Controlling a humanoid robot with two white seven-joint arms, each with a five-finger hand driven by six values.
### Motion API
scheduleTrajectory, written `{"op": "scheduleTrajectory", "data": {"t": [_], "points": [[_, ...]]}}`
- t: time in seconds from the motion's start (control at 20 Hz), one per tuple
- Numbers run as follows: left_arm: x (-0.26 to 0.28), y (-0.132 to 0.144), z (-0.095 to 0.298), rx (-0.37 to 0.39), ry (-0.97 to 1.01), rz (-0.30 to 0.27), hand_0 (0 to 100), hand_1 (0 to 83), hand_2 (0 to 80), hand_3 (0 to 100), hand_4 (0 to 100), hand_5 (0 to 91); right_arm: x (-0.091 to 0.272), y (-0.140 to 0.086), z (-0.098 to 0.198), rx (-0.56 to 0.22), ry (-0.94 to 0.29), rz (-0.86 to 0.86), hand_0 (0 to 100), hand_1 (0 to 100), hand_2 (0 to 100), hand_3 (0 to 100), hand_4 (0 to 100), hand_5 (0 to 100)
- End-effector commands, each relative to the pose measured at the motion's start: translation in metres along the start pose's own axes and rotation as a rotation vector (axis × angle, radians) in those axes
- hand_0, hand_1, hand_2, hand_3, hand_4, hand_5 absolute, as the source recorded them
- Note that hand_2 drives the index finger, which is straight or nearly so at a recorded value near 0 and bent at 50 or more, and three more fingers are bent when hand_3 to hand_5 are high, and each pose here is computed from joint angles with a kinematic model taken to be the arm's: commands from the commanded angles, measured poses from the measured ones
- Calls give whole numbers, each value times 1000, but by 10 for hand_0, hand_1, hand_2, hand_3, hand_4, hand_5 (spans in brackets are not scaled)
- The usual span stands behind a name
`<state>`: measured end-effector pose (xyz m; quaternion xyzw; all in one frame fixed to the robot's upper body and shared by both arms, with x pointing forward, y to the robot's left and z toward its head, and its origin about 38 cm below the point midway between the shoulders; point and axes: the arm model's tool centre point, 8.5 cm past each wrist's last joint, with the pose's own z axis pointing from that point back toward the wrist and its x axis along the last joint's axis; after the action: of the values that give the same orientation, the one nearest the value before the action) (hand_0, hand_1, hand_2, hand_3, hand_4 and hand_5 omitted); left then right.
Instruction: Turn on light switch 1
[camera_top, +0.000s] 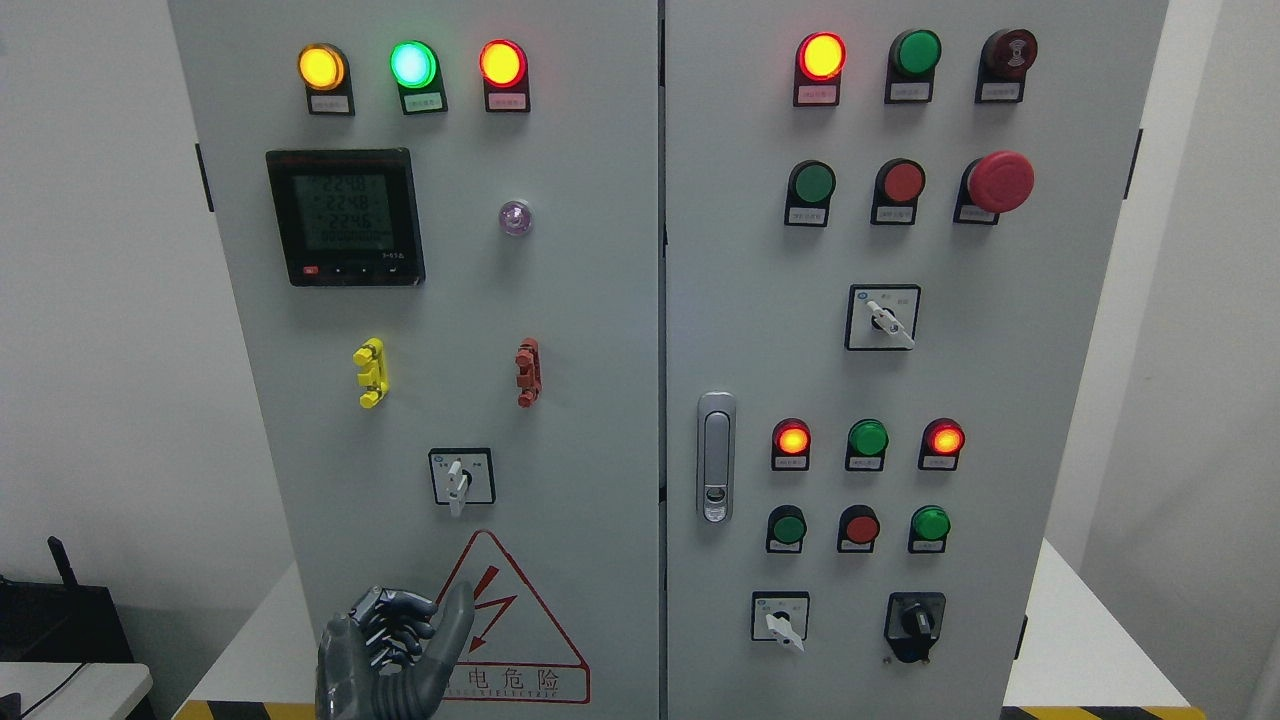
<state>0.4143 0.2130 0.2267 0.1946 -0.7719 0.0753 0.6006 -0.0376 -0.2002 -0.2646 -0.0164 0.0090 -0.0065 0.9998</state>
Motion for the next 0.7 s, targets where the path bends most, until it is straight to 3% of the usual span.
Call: {"op": "scheduleTrajectory", "data": {"t": [0.0, 0.65], "points": [[17, -26, 6, -28, -20, 26, 70, 599, 622, 824, 863, 823, 0, 0, 0, 1, 1, -8, 120, 389, 0, 0, 0, 0], [25, -21, -3, 51, 18, -10, 97, 630, 603, 817, 862, 821, 0, 0, 0, 1, 1, -8, 120, 389, 0, 0, 0, 0]]}}
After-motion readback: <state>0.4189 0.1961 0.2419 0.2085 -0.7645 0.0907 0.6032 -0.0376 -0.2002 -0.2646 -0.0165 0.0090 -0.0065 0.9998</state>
